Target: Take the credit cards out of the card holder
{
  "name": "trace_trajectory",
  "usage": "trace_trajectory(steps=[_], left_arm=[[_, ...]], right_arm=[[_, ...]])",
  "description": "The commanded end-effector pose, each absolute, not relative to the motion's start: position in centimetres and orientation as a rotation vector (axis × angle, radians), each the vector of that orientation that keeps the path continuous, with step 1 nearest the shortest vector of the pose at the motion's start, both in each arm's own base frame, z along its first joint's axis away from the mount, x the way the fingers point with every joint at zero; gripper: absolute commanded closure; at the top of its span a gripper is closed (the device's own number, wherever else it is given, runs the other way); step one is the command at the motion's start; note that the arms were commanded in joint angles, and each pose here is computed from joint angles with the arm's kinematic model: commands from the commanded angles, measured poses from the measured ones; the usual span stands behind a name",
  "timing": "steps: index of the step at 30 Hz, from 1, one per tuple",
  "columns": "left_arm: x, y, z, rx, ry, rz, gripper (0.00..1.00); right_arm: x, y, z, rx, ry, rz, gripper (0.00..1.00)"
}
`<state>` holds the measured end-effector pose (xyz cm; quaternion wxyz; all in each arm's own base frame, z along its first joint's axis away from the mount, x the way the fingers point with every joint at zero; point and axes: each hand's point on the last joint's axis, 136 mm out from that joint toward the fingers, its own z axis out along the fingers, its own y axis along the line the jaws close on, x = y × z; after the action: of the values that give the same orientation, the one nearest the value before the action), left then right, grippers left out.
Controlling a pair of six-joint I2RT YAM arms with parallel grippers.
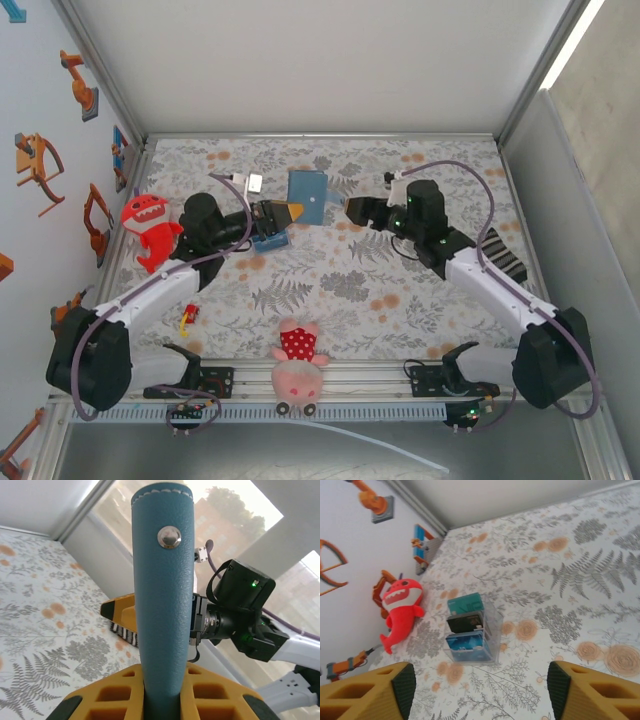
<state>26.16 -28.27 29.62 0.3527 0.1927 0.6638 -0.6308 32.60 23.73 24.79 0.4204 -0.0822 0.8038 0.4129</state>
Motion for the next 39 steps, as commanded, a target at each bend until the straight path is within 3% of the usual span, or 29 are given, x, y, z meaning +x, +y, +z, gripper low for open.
trace_trajectory(steps=[1,7,14,27,39], left_arm=[[24.7,-28.6,33.4,0.626,1.569,-1.726,1.00],[24.8,-29.0,33.9,0.656,1.549,-1.771,1.00],[25.1,-29.2,34.2,0.645,1.523,-1.821,1.00],[26.1,-29.9,34.4,0.597,1.476,-1.951,1.00],[25.2,-29.8,35.0,0.620,1.455,-1.953,1.00]], right_arm=[[30.2,24.7,29.5,-0.341,1.789,1.186,0.26],[27.6,24.7,30.6,-0.419,1.699,1.255,0.22],[26.5,26.1,32.2,-0.503,1.602,1.398,0.25],[26.6,28.3,32.3,-0.543,1.588,1.435,0.28],[29.2,28.9,34.4,-0.472,1.560,1.406,0.50]])
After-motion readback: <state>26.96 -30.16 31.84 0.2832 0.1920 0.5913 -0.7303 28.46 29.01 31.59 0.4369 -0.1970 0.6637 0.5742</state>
